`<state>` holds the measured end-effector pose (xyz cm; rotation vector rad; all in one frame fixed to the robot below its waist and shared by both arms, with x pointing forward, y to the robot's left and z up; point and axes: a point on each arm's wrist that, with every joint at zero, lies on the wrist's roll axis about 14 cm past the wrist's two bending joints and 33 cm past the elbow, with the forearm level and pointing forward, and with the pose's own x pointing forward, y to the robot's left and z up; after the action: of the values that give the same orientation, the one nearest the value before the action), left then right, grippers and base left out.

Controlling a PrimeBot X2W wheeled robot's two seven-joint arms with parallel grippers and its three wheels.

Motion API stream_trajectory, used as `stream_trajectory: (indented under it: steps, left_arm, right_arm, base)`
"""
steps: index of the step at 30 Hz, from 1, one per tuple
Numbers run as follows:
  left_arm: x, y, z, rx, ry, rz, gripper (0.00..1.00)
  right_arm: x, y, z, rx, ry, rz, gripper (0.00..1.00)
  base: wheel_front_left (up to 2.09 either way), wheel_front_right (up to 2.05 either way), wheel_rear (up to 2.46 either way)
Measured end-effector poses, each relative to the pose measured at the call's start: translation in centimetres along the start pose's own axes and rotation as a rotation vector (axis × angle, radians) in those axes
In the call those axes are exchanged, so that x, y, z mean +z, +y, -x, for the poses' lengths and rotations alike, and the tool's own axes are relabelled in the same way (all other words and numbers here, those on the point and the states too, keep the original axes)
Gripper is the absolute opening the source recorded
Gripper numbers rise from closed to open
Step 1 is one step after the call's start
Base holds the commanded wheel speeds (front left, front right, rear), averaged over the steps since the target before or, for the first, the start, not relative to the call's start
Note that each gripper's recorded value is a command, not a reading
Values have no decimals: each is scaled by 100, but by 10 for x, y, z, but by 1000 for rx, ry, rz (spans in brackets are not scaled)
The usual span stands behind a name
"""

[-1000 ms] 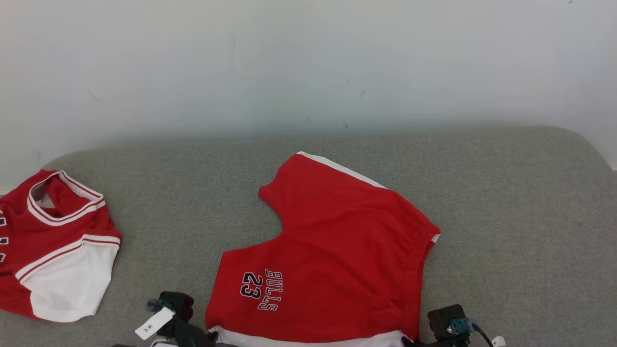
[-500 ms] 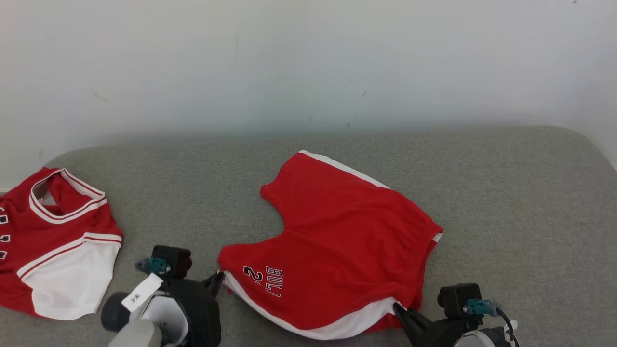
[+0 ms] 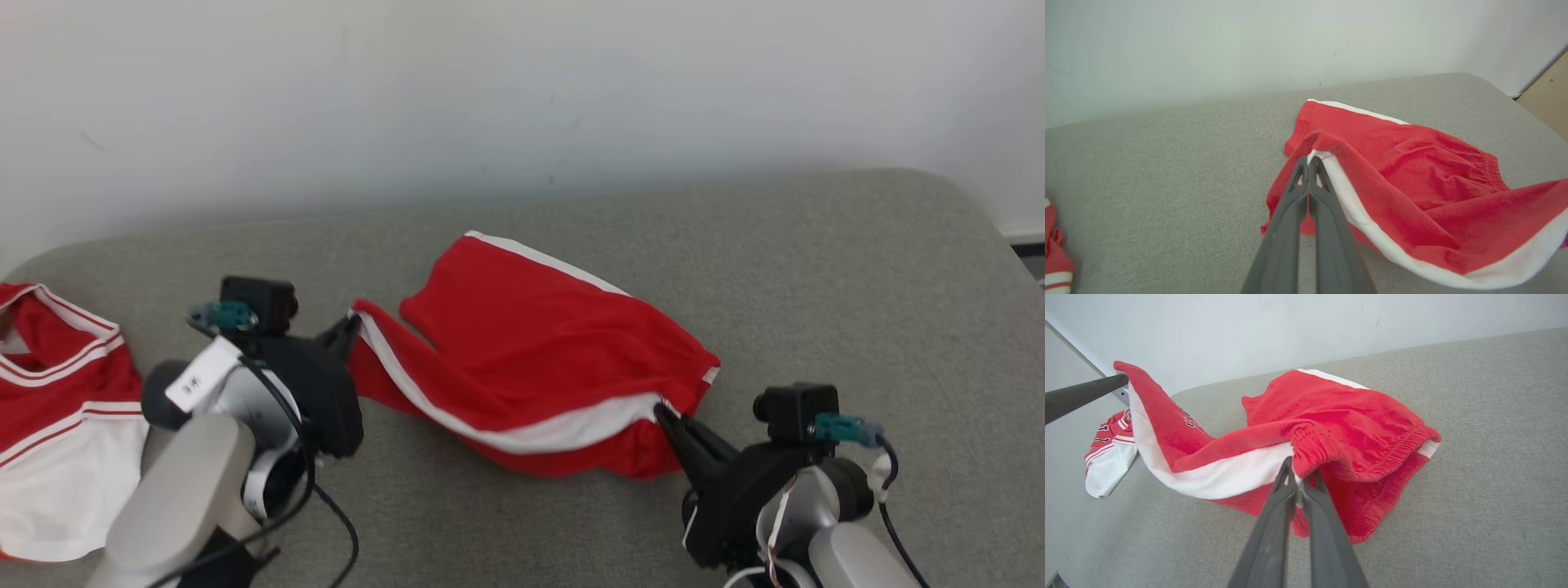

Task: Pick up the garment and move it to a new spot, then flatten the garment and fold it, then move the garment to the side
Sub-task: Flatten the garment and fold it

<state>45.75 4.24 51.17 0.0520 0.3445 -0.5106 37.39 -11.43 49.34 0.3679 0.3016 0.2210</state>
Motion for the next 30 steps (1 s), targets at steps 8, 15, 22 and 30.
stream_trajectory:
  steps: [8, 15, 22, 30]
  left_arm:
    - [43, 16, -41, 50, -57, -35, 0]
    - [46, 14, -84, 25, -24, -80, 0]
    - [51, 7, -127, -14, -29, -95, 0]
    - [37, 4, -168, -26, -21, -106, 0]
  right_arm:
    - [23, -18, -17, -63, -46, -73, 0]
    - [38, -36, -35, -113, -79, -107, 0]
    - [50, -38, -58, -108, -126, -162, 0]
    - [41, -61, -69, -173, -155, -211, 0]
  base:
    - [0, 0, 0]
    - [0, 0, 0]
    - [0, 0, 0]
    - [0, 0, 0]
